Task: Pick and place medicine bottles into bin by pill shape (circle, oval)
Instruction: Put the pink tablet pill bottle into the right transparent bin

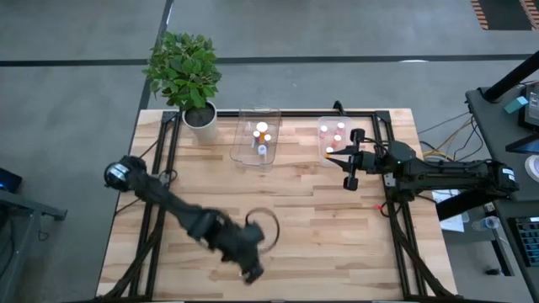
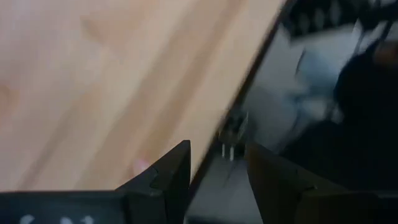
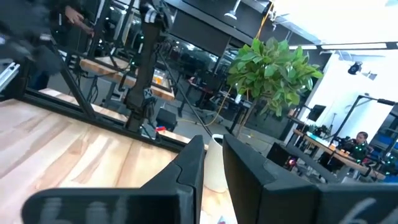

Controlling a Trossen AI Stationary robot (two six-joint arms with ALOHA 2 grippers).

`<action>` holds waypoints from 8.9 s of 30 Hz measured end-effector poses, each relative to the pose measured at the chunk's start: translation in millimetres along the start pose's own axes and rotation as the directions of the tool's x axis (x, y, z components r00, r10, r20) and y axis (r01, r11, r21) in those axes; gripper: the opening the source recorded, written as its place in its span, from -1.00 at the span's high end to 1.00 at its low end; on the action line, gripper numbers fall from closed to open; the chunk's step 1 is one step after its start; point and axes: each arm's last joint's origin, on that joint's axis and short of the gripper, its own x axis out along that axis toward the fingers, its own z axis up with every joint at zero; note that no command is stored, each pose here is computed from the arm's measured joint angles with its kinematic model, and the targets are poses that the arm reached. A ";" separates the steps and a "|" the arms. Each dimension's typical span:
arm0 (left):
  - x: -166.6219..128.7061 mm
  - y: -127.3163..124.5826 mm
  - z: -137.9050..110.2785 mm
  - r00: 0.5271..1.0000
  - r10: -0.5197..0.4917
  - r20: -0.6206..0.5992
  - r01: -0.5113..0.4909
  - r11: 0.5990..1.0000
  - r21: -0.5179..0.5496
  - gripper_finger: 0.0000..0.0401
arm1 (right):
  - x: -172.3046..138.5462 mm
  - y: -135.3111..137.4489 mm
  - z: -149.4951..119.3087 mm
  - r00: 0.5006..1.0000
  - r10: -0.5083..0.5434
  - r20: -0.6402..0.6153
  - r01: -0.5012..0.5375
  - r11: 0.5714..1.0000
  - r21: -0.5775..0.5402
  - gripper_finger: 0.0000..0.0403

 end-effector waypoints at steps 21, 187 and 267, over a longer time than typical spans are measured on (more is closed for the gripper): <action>25.2 6.3 -151.1 0.942 0.288 0.174 -0.336 0.832 0.441 0.32 | 5.1 1.9 -7.2 0.999 0.015 -0.041 -0.016 1.000 -0.003 0.74; 42.1 120.9 53.5 0.946 0.054 0.318 -0.267 0.684 0.679 0.57 | 124.6 63.8 -18.0 0.870 0.458 -0.183 -0.349 0.834 0.428 0.14; 6.1 126.1 42.3 0.925 0.146 0.352 -0.365 0.602 0.710 0.02 | 154.6 66.5 -18.2 0.906 0.361 -0.219 -0.178 0.796 0.578 0.45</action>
